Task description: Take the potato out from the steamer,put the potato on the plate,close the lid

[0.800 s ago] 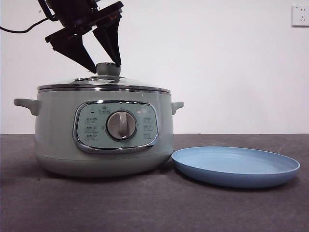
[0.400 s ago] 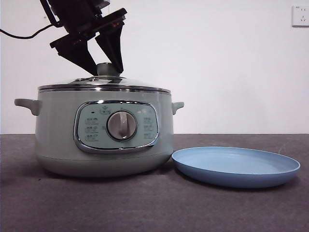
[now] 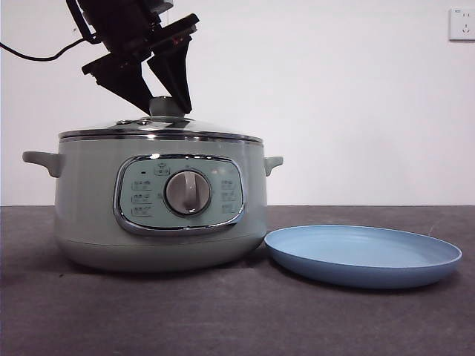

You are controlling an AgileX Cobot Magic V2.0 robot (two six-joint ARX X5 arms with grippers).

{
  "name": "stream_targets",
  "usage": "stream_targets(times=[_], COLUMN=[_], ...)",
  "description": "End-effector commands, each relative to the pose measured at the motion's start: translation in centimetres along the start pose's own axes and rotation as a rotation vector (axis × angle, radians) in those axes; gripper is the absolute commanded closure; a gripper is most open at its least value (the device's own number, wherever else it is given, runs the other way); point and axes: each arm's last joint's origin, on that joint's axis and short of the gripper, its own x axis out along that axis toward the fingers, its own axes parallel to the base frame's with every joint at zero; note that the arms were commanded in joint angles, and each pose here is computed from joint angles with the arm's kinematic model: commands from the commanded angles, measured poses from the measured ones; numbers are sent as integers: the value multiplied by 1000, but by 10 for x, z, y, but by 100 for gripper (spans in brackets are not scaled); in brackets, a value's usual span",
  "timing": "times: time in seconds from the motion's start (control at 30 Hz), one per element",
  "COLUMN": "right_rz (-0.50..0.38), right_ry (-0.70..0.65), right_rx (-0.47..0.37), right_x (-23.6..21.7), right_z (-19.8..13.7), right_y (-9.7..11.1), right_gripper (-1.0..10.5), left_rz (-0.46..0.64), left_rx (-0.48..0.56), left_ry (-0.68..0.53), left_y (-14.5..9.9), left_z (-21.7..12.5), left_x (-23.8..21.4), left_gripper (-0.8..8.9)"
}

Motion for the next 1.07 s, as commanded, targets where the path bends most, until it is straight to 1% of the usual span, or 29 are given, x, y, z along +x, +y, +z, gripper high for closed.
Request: stream_targets(times=[0.03, 0.17, 0.27, 0.37, 0.47, 0.53, 0.63, 0.77, 0.97, 1.07], right_rz=[3, 1, 1, 2, 7, 5, 4, 15, 89, 131], right_ry=[-10, -19, -22, -22, -26, -40, -75, -85, -39, -24], right_rx=[0, -4, -5, -5, -3, 21, 46, 40, 22, 7], right_x=[-1, -2, -2, -1, -1, -1, -1, 2, 33, 56], right_z=[1, 2, 2, 2, 3, 4, 8, 10, 13, 16], right_y=[1, 1, 1, 1, 1, 1, 0, 1, 9, 14], right_gripper=[290, 290, 290, 290, 290, 290, 290, 290, 290, 291], left_rz=[40, 40, 40, 39, 40, 45, 51, 57, 68, 100], left_rx=[23, 44, 52, 84, 94, 120, 147, 165, 203, 202], left_ry=[13, -47, -117, -191, -250, -279, -328, -382, -375, -427], left_y=[1, -2, -6, -10, -15, -17, -21, -26, -31, -33], left_z=[3, 24, 41, 53, 59, 59, 55, 41, 5, -9], left_x=[1, -27, -57, -91, -126, -149, -181, -221, -268, -291], left_gripper=[822, 822, 822, 822, 822, 822, 822, 822, 822, 822])
